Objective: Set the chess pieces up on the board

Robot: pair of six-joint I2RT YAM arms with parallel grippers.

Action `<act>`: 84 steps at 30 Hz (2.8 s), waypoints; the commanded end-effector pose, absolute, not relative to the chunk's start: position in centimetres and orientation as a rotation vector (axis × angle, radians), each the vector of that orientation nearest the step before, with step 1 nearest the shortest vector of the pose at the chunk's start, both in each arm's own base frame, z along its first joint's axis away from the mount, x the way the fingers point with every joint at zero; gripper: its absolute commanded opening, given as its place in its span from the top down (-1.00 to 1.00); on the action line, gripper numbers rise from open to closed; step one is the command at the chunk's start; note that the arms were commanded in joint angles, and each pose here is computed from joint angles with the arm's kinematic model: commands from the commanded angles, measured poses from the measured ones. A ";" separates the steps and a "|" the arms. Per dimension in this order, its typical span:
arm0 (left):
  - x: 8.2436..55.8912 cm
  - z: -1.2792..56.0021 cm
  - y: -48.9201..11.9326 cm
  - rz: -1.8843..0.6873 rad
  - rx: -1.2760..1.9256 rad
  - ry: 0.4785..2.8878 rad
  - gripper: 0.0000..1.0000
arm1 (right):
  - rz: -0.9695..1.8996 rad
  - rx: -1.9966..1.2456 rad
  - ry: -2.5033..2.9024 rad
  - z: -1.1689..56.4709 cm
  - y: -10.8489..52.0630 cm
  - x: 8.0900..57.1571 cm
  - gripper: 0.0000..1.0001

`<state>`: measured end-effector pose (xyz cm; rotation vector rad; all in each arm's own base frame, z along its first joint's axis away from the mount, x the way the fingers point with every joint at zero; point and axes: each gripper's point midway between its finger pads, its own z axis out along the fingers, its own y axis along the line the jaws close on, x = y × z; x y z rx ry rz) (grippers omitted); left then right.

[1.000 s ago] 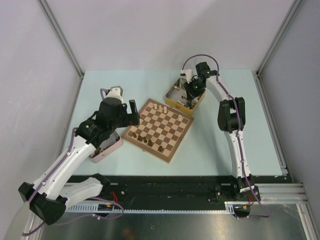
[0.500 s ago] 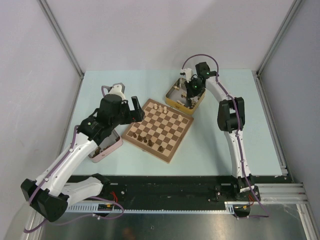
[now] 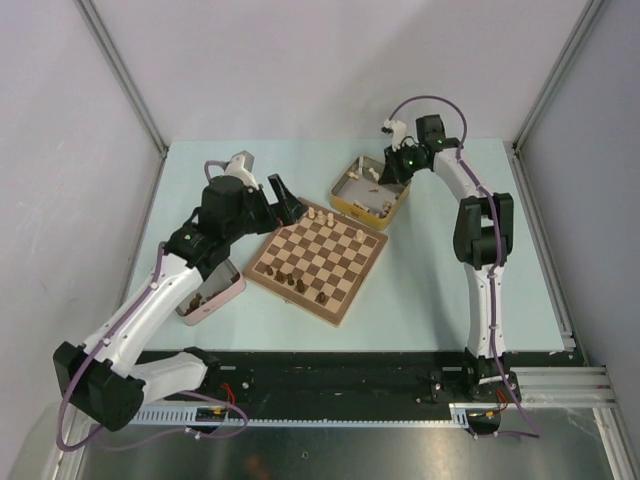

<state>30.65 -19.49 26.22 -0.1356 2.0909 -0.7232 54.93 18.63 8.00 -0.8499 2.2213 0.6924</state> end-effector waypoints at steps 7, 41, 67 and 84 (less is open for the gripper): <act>33.1 31.1 -22.6 -1.059 -0.169 1.937 -0.96 | 0.891 -0.939 1.925 19.4 21.9 51.6 0.93; 36.2 26.8 -26.3 -1.229 -0.140 2.068 -0.10 | 1.235 -1.371 1.721 23.6 30.3 34.5 0.92; 35.7 25.7 -27.8 -1.287 -0.083 2.105 0.53 | 1.254 -1.399 1.705 23.9 31.1 33.5 0.93; 40.2 25.4 -22.5 -0.998 -0.250 2.027 1.00 | 1.048 -1.216 1.900 21.3 29.0 38.3 0.92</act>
